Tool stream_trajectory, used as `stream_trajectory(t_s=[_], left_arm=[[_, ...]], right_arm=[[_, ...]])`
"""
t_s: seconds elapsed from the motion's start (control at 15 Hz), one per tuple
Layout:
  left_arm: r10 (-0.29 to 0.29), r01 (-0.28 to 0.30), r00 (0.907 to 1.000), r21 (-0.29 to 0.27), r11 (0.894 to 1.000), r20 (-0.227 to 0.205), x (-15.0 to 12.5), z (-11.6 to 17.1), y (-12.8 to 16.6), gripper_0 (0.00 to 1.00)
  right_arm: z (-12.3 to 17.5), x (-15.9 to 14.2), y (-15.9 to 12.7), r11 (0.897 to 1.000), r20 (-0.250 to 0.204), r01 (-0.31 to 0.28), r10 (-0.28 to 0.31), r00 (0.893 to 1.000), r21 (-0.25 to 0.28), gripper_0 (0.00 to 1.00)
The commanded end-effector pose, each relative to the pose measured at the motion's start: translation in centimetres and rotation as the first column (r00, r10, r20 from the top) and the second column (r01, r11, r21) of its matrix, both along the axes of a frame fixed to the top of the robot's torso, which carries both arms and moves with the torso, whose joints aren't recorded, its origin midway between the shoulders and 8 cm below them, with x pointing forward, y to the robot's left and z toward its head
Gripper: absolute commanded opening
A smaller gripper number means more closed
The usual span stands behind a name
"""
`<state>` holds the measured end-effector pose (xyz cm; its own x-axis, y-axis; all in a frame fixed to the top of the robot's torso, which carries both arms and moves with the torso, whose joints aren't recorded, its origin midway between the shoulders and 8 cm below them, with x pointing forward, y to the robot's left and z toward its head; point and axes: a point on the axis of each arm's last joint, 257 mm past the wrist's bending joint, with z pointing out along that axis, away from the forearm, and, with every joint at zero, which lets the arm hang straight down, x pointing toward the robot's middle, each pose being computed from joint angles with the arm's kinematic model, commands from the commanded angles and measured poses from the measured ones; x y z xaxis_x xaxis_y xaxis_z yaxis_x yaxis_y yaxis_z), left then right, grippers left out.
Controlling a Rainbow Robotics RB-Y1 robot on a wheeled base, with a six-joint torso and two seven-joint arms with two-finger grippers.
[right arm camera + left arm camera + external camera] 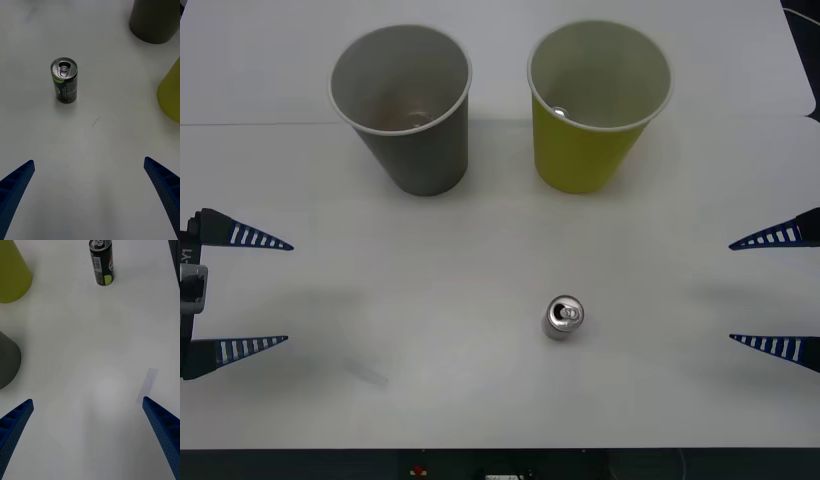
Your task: Put the can into the green bin and the plastic bottle into the gray bin
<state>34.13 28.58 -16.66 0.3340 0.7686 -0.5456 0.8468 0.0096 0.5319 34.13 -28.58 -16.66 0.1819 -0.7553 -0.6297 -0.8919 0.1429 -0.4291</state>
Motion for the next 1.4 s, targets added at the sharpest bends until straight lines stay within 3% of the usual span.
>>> stream_trajectory(t_s=[0.07,0.4,0.6,0.93,1.13,1.4], left_arm=[[0.000,0.000,1.0000,0.000,1.000,0.000,0.0,0.0,0.0,1.00],[0.000,0.000,1.0000,0.000,1.000,0.000,0.0,0.0,0.0,1.00],[0.000,0.000,1.0000,0.000,1.000,0.000,0.0,0.0,0.0,1.00],[0.000,0.000,1.0000,0.000,1.000,0.000,0.0,0.0,0.0,1.00],[0.000,0.000,1.0000,0.000,1.000,0.000,0.0,0.0,0.0,1.00],[0.000,0.000,1.0000,0.000,1.000,0.000,0.0,0.0,0.0,1.00]], right_arm=[[-1.8,-0.8,0.1,1.000,-0.040,0.007,-0.007,0.999,0.014,1.00],[-1.7,-0.6,0.4,1.000,-0.021,0.000,0.000,1.000,0.020,1.00],[-2.3,-0.8,1.6,0.995,-0.037,0.014,-0.010,0.999,0.101,1.00],[-3.8,-0.4,2.7,0.973,-0.086,0.012,0.008,0.996,0.231,1.00],[-4.7,0.7,2.6,0.968,-0.035,0.006,0.003,0.999,0.253,1.00],[-6.5,1.1,3.2,0.942,-0.046,0.046,-0.033,0.998,0.334,1.00]])
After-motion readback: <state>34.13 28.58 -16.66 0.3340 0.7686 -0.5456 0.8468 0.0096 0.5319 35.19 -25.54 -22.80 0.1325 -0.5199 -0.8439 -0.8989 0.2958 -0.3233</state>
